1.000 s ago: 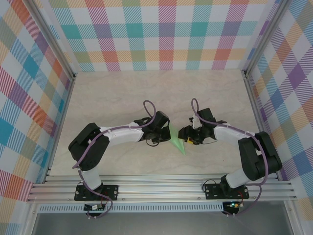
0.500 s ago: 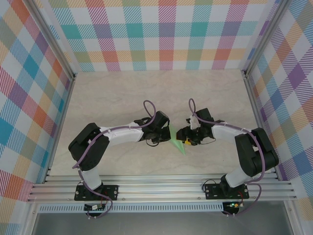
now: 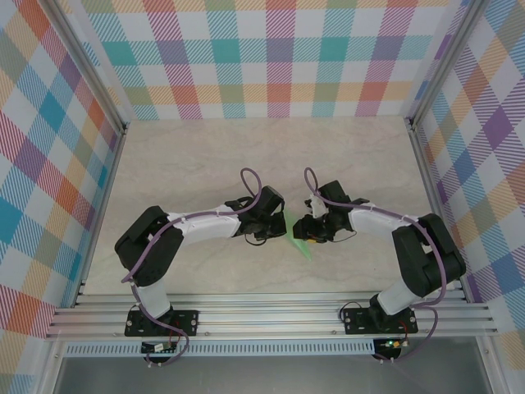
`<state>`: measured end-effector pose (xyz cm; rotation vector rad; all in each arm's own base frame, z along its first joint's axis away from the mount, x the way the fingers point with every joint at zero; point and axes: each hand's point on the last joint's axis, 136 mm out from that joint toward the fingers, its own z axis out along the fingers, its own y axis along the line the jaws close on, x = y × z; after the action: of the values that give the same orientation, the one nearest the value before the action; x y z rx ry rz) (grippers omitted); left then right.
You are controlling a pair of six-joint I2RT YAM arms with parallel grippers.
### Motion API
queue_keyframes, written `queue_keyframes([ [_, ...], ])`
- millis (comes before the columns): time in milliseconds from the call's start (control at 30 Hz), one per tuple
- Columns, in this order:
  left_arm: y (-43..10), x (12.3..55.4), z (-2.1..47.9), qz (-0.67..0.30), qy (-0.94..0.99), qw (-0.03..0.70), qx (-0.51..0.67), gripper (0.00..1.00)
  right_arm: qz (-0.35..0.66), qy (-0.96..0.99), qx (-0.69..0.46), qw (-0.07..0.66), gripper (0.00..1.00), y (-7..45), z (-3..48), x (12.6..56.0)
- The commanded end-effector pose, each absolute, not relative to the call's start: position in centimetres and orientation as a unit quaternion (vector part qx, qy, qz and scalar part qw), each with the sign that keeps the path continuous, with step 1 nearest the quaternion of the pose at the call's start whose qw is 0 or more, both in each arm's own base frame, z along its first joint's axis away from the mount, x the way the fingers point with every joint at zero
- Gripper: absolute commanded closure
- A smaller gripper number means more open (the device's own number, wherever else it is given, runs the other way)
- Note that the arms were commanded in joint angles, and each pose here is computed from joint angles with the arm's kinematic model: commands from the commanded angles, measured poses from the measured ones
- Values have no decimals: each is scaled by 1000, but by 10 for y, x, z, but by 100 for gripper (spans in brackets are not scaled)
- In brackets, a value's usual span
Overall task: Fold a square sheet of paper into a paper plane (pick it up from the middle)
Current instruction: Move a paper plane to the center of the table.
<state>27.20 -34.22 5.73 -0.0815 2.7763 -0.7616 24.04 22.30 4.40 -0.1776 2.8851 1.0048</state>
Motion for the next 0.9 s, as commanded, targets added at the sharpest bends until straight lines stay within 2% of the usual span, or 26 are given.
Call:
queue_keyframes([
  [0, -338, 268, 59, -257, 957, 131, -24, 91, 294, 952, -79, 37, 62, 222, 37, 240],
  [700, -335, 265, 59, -259, 956, 134, -24, 88, 191, 974, -112, 36, 82, 220, 23, 240],
  [800, -335, 266, 62, -263, 955, 139, -24, 85, 184, 976, -112, 41, 88, 220, 27, 241],
  [867, -333, 266, 67, -267, 952, 148, -27, 79, 178, 977, -112, 49, 92, 219, 32, 243],
])
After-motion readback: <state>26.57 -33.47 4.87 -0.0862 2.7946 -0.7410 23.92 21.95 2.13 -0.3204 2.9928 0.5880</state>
